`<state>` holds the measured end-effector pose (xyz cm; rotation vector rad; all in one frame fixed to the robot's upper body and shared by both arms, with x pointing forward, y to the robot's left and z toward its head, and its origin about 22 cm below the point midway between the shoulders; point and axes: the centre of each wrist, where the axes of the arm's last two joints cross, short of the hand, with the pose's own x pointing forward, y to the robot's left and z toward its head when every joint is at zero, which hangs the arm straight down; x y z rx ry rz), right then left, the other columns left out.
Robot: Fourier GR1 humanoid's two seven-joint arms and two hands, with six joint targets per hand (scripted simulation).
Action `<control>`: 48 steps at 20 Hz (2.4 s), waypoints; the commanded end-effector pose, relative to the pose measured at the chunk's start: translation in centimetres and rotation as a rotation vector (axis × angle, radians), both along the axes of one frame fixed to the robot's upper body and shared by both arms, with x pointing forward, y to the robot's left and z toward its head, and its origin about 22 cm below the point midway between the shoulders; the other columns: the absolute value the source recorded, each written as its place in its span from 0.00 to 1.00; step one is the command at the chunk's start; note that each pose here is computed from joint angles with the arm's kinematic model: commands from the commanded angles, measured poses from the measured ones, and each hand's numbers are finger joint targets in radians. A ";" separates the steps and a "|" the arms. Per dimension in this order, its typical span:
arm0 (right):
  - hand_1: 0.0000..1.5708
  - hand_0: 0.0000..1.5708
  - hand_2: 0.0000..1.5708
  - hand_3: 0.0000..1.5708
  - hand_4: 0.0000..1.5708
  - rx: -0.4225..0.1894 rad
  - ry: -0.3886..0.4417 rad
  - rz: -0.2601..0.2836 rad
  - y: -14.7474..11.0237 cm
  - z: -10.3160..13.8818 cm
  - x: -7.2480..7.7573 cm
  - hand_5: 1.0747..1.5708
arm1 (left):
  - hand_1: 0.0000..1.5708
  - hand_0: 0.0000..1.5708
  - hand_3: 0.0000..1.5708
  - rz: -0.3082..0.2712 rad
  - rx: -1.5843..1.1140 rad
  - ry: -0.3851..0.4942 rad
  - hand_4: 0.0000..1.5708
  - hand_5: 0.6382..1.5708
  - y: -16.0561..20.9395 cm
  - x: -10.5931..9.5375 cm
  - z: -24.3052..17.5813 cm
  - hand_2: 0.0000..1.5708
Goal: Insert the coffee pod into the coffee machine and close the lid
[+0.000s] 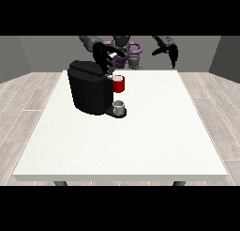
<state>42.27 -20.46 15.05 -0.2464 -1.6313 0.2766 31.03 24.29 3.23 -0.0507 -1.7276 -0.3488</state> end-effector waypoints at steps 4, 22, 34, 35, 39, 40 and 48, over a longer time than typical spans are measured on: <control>0.00 0.00 0.00 0.00 0.17 -0.053 -0.149 0.108 4.1 5.1 0.3 1.00 | 0.00 0.00 0.00 -0.060 -0.008 -0.028 0.24 1.00 -1.5 0.3 0.5 0.00; 0.00 0.00 0.00 0.00 0.00 -0.123 -0.271 -0.008 0.8 14.2 -1.5 1.00 | 0.00 0.00 0.00 -0.233 -0.012 -0.149 0.24 1.00 -5.4 3.2 5.1 0.00; 0.00 0.00 0.00 0.00 0.06 -0.055 -0.360 0.061 4.0 14.8 0.2 1.00 | 0.00 0.00 0.00 -0.265 0.010 -0.203 0.19 1.00 -5.3 3.7 8.6 0.00; 0.00 0.00 0.00 0.00 0.06 -0.066 -0.347 0.104 5.9 14.5 0.0 1.00 | 0.00 0.00 0.00 -0.237 -0.018 -0.204 0.20 1.00 -5.6 3.9 7.8 0.00; 0.00 0.00 0.00 0.00 0.00 -0.037 -0.367 0.125 6.9 13.3 0.4 1.00 | 0.00 0.00 0.00 -0.245 0.009 -0.186 0.21 1.00 -4.8 2.9 6.3 0.00; 0.00 0.00 0.00 0.00 0.00 -0.038 -0.406 0.156 4.9 13.9 0.7 1.00 | 0.00 0.00 0.00 -0.226 -0.012 -0.229 0.21 1.00 -3.3 3.4 7.4 0.00; 0.00 0.00 0.00 0.00 0.17 0.042 -0.335 0.369 12.9 4.7 -2.0 1.00 | 0.00 0.00 0.00 -0.089 -0.063 -0.017 0.17 1.00 -1.0 0.8 0.8 0.00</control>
